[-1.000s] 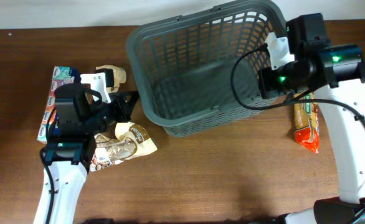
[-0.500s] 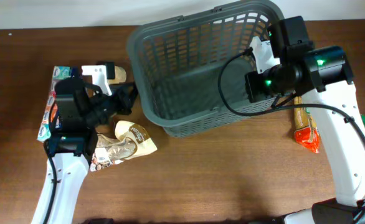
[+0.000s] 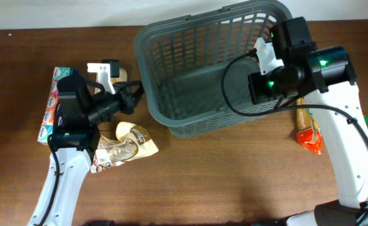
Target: Pack container
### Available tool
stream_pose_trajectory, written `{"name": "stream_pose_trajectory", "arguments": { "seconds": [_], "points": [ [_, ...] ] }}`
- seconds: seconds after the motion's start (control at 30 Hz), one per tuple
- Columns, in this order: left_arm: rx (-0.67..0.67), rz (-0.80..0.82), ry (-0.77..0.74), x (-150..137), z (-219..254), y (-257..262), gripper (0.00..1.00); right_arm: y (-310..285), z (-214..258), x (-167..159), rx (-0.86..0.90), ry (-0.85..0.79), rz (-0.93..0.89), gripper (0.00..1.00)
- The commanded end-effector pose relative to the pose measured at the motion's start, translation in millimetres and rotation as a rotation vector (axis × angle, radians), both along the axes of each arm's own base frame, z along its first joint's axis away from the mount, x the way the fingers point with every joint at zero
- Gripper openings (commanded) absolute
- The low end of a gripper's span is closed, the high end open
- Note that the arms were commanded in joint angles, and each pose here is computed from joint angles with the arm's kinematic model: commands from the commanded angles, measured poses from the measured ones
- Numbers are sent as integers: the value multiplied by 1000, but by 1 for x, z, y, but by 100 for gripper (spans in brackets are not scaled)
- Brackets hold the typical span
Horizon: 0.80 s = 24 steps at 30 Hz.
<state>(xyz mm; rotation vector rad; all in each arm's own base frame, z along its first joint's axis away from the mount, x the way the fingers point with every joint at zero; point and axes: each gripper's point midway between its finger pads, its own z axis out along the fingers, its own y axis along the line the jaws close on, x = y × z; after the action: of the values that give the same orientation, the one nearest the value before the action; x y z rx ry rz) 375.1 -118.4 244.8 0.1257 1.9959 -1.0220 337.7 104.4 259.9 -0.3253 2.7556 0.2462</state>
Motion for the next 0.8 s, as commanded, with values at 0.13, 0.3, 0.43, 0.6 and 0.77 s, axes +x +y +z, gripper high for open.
{"name": "stream_pose_trajectory", "arguments": {
  "seconds": [0.13,0.3,0.43,0.6,0.77],
  "points": [
    [-16,-21,-44,7,11,-1,2,0,-21,-11,-13,78,-22,4],
    [-14,13,-62,12,14,12,2,0,-29,-13,-17,95,-22,4],
    [-15,30,-62,13,14,20,2,1,-28,-9,-13,76,-22,4],
    [-17,26,-61,13,14,19,5,6,-19,14,3,-27,-5,99],
    [-49,-53,-59,3,17,9,14,5,-9,35,-5,-126,17,99]
  ]
}}
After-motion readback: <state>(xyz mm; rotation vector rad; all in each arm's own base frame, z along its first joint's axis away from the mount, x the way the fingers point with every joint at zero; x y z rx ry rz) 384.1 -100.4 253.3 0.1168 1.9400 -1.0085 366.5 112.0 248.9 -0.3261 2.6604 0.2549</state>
